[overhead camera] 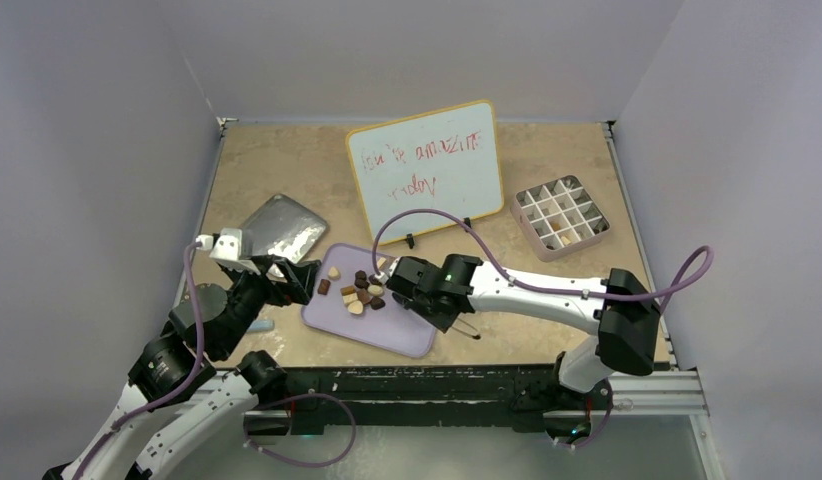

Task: Pack the chocolate
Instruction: Pick up the fake chocolate from the plate.

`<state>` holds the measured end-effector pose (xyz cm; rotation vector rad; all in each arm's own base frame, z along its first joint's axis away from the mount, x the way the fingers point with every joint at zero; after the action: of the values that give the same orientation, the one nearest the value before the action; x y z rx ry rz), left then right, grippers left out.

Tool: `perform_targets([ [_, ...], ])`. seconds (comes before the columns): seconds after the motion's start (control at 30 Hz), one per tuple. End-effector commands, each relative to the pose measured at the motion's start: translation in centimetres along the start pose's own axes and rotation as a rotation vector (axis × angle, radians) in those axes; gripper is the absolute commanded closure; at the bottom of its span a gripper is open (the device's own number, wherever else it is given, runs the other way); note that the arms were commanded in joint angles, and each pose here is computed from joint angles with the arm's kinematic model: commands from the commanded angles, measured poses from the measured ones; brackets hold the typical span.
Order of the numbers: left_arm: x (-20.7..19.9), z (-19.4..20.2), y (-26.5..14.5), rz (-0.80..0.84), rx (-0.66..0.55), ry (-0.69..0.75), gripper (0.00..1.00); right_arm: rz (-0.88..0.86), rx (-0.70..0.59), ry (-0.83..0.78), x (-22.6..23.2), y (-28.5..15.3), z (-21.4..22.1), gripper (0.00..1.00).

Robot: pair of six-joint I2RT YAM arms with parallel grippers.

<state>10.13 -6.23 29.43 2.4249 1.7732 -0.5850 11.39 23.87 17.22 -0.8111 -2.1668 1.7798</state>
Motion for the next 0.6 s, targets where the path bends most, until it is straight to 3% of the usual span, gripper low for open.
perform_targets([
  [0.0,-0.1,-0.4,0.1,-0.010,-0.020,-0.021,0.01,0.013,-0.055,0.052,-1.0,-1.6,-0.4,0.78],
  [0.17,-0.2,-0.4,0.4,-0.015,-0.004,-0.011,0.00,0.029,-0.091,0.097,-2.1,-2.6,-0.8,0.79],
  [0.57,-0.1,-0.5,-0.1,-0.003,-0.024,-0.028,0.00,0.111,-0.150,0.388,-7.0,-4.7,-0.1,0.80],
])
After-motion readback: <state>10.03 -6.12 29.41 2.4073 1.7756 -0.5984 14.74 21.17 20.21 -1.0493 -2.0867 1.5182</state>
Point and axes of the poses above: each gripper's point midway between its finger pads, its own y axis out along the fingers, its own x axis along the line the jaws close on, z = x × y, the point moved 8 cm from there along -y, back along the fingers, and after that the axes turned 2 degrees about -y, right-handed, at the moved point
